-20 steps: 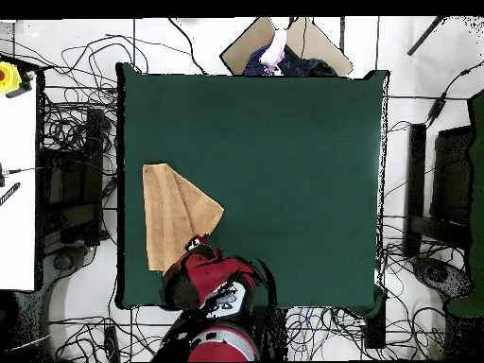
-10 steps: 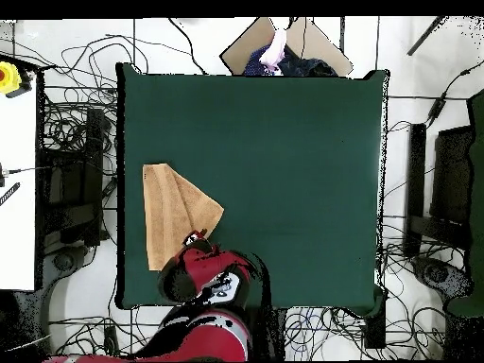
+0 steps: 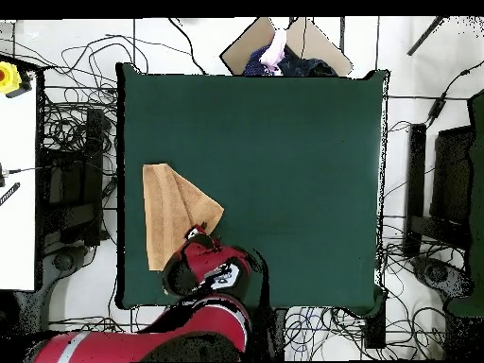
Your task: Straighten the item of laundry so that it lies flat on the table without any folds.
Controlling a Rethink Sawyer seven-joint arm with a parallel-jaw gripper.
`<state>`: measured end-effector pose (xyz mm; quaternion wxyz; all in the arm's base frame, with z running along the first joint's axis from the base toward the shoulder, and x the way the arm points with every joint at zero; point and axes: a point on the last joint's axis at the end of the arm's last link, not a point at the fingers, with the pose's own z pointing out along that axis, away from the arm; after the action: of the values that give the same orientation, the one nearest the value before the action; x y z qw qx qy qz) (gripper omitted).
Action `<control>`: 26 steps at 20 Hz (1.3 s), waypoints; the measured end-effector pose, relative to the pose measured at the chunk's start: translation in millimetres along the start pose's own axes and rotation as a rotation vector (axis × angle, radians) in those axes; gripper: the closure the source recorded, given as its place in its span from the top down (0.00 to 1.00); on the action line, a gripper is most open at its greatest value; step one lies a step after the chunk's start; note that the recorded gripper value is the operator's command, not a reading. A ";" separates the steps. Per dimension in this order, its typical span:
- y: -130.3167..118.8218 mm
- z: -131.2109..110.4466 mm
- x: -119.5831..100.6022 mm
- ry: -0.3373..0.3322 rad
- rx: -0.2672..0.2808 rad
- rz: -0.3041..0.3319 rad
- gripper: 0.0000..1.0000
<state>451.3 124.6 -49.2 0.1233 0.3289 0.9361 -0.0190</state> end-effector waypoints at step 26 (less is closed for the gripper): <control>-1.1 7.7 4.8 -0.039 -0.019 -0.017 1.00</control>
<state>448.7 125.8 -57.8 0.1444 0.3195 0.9364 -0.0177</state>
